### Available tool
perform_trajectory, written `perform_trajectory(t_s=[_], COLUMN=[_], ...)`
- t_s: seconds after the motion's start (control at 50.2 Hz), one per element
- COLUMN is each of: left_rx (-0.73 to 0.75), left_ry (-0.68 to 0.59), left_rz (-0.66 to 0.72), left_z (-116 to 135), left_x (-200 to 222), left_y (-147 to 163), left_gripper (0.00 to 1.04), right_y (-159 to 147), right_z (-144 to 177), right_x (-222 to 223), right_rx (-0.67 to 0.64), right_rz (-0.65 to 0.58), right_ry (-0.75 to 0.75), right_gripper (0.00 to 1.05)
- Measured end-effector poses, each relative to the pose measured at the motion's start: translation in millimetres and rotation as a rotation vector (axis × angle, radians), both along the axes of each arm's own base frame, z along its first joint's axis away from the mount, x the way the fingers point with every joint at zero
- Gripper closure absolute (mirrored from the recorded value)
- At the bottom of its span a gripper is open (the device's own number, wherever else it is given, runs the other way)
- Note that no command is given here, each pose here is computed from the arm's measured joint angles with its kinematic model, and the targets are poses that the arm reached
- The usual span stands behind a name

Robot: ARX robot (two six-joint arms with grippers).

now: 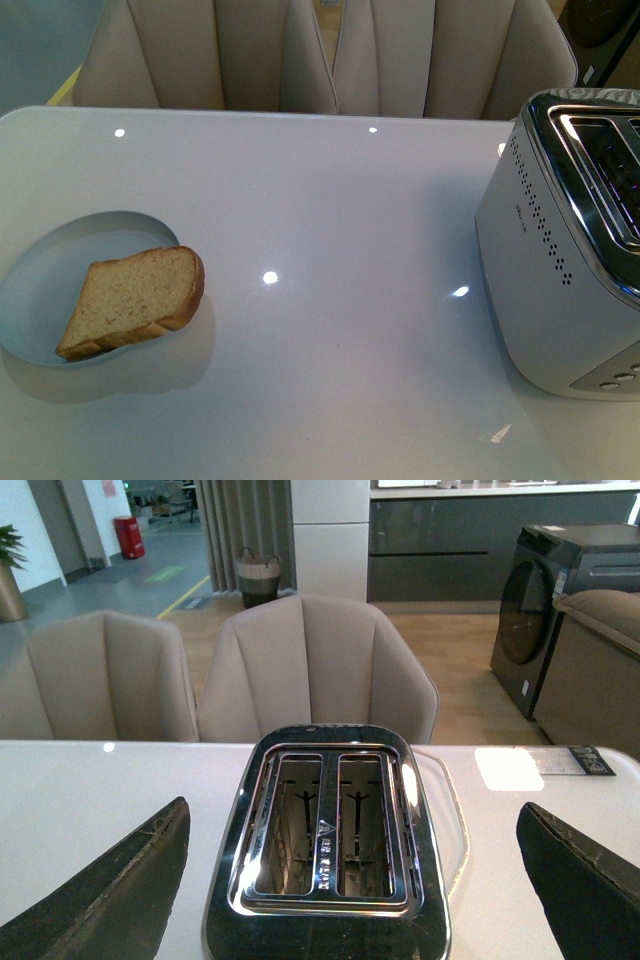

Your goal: Left arm holds plate, right arm toasts bread

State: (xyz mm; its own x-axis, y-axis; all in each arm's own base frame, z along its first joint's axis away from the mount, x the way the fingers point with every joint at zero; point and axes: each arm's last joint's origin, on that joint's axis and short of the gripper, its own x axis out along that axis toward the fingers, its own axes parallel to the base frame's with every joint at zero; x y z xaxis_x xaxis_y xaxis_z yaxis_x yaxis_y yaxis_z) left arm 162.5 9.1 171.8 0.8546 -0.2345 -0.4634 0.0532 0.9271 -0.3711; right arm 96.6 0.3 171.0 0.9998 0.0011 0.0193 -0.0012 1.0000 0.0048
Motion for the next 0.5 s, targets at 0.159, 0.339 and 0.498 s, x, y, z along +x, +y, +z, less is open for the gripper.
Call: perform_trajectory(t_s=[0.159,0.339,0.498], left_rx=[0.13,0.193,0.213], left_ry=[0.013,0.107,0.24], left_rz=[-0.026,0.007,0.023], left_z=[-29.2,-80.9,-129.5], left_x=[48.5,78.6,95.4], left_y=[17.6,47.2,71.5], left_gripper=[0.07,0.07,0.07], right_y=[0.0,0.0,0.0], right_z=[0.0,0.0,0.0], right_x=[0.0,0.0,0.0], right_rx=[0.0,0.0,0.0], right_rz=[0.0,0.0,0.0], right_ry=[0.0,0.0,0.0], right_gripper=[0.09,0.09,0.09])
